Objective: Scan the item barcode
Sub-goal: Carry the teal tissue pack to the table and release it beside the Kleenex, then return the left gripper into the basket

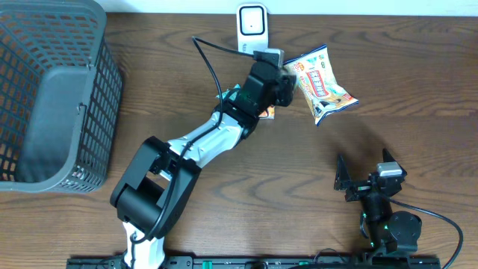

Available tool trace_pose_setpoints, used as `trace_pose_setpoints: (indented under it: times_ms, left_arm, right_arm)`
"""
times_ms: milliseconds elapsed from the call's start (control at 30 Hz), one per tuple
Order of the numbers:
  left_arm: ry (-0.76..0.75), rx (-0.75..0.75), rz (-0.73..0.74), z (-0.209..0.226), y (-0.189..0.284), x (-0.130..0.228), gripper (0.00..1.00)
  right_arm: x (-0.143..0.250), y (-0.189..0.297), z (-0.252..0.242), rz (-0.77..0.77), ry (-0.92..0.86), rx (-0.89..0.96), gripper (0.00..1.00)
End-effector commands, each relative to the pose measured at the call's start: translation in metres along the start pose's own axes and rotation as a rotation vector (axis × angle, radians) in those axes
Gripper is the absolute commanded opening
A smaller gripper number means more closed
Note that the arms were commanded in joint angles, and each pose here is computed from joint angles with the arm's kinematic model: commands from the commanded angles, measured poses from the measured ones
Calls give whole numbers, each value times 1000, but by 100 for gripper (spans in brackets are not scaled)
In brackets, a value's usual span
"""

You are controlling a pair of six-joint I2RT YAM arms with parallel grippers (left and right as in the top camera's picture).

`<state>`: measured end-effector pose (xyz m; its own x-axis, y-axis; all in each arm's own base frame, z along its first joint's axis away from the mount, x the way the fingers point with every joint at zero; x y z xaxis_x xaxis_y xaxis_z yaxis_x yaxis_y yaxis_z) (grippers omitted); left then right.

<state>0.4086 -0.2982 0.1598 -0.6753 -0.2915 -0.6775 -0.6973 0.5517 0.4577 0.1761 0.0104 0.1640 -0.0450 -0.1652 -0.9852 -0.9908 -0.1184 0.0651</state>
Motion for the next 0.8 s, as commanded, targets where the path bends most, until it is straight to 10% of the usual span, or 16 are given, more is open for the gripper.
trace_pose_setpoints:
  times_ms: [0, 267, 767]
  left_arm:
    - [4, 20, -23, -5, 3, -6, 78]
    - [-187, 88, -139, -38, 45, -48, 98]
    - [-233, 60, -346, -68, 225, -131, 98]
  right_arm:
    - [0, 0, 1, 0, 11, -7, 99]
    - [0, 0, 1, 0, 11, -7, 99]
    - [0, 0, 1, 0, 11, -7, 99]
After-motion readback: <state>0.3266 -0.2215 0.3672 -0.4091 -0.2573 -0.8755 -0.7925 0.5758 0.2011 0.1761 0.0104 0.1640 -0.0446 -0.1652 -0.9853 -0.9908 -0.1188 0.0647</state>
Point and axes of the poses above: each gripper's point midway between its finger pads, its own y axis back along the fingers, its own z axis along the line the jaws close on, x = y × z, the point moved 7 cm from there along y, back along the fingers, and after that the axes turned 10 degrees about y, right-handed, at the moved point
